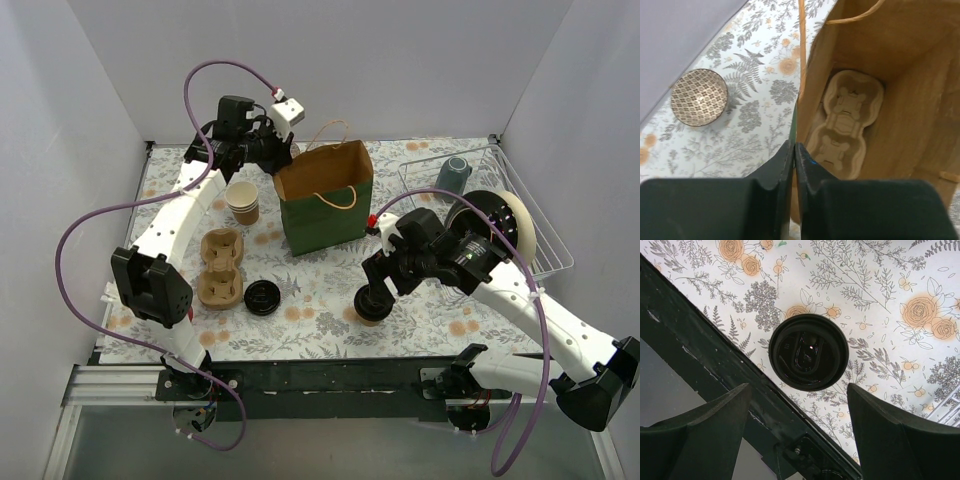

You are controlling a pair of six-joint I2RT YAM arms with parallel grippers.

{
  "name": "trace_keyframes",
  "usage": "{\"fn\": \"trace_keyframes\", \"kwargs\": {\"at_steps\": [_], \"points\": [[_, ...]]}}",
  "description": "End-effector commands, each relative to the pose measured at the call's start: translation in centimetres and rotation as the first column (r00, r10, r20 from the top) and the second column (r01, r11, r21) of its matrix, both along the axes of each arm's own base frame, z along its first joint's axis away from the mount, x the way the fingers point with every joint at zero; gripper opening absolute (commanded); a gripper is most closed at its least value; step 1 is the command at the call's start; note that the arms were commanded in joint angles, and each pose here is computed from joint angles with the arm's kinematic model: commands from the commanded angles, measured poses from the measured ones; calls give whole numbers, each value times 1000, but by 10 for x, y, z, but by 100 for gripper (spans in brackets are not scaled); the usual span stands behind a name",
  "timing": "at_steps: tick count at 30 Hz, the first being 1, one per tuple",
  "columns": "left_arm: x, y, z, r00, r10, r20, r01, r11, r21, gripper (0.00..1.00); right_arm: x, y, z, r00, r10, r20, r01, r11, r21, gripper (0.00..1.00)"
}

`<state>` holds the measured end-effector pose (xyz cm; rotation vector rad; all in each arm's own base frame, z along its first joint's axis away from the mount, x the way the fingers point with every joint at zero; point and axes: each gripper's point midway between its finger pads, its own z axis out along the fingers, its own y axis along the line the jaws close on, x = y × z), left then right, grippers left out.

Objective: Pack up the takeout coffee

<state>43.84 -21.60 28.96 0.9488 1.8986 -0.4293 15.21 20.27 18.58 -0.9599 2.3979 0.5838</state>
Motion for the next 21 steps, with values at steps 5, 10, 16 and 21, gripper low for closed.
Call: {"fn": "trace_keyframes", "kwargs": {"at_steps": [5,10,16,21], "points": [[-16,-8,19,997,-53,48,54,998,-26,0,3,-5,-15,1000,-5,30,6,1000,-28,88],[-19,-16,26,996,-48,75,51,998,-38,0,8,3,-25,1000,-8,17,8,1000,-12,89],[-26,-23,24,995,-55,85,58,998,-28,0,13,9,-44,999,-39,-33,37,998,-51,87],[-31,-24,14,997,-55,63,56,998,-21,0,18,17,-44,999,-45,-27,44,998,-46,86]]}}
